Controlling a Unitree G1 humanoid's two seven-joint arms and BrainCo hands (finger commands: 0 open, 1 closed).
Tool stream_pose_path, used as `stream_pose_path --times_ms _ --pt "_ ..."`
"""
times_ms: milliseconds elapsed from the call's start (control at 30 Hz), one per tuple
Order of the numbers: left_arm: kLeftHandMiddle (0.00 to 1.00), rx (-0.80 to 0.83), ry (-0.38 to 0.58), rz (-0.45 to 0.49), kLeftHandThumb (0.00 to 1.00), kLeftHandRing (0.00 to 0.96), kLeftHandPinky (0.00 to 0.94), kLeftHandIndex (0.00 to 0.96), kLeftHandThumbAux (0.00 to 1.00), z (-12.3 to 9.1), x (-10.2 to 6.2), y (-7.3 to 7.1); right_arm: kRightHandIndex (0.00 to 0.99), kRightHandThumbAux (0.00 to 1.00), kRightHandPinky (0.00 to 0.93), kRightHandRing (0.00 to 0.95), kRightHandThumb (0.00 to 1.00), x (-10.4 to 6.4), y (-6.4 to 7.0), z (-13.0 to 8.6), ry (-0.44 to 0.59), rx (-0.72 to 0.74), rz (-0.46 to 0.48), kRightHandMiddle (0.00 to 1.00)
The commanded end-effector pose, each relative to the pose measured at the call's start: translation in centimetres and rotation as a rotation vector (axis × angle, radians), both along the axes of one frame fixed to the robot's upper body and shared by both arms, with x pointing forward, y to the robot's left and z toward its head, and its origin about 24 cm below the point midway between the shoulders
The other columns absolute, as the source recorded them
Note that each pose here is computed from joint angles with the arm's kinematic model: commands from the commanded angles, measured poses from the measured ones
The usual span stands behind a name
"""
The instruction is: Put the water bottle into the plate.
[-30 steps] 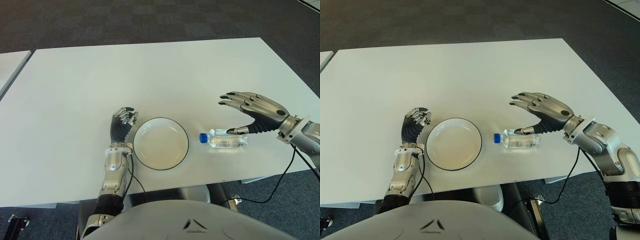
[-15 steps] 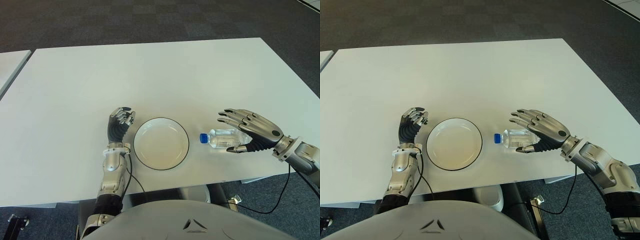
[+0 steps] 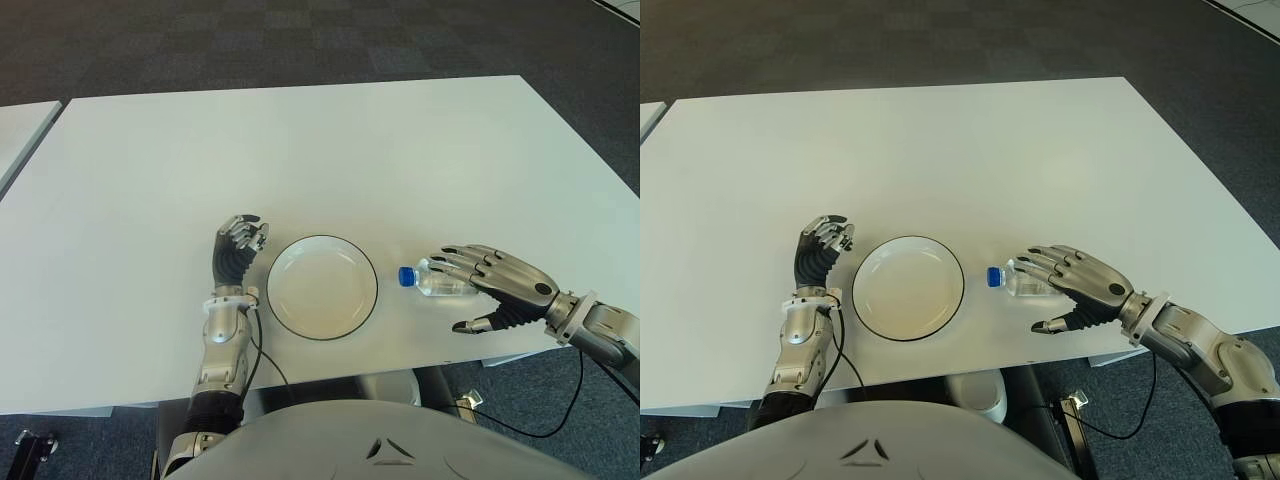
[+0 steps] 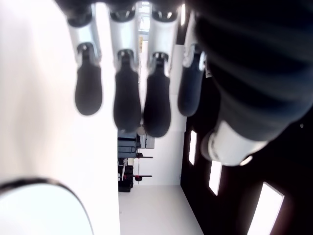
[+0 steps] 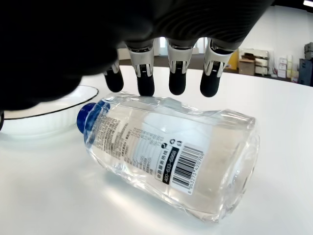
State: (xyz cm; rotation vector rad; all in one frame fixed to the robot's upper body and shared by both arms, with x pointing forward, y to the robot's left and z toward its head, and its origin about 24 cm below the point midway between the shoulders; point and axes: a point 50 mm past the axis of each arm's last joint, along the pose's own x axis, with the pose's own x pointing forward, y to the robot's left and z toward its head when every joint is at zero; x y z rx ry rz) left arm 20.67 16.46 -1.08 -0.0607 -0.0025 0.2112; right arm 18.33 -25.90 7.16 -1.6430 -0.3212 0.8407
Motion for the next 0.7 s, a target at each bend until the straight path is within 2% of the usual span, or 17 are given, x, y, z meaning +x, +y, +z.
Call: stream_pose_path --times_ms 33,367,700 --pt "0.630 -0.009 0.050 0.040 0.706 0.623 0.593 0.433 0.712 -0.3 -0.5 0.3 0.000 0.204 0.000 0.000 0.497 -0.5 -0.3 -1.1 0.060 -0.156 -0.015 0.000" --pt "0.620 -0.020 0.049 0.059 0.707 0.605 0.586 0.433 0.711 0.0 -0.8 0.5 0.000 0.274 0.000 0.000 0.545 -0.4 -0.1 -2.3 0.092 -0.411 -0.083 0.000" --pt "0.618 -0.006 0.059 0.078 0.707 0.605 0.586 0.433 0.710 0.1 -1.3 0.8 0.000 0.343 0.000 0.000 0.646 1.5 0.7 -3.8 0.127 -0.556 -0.151 0.000"
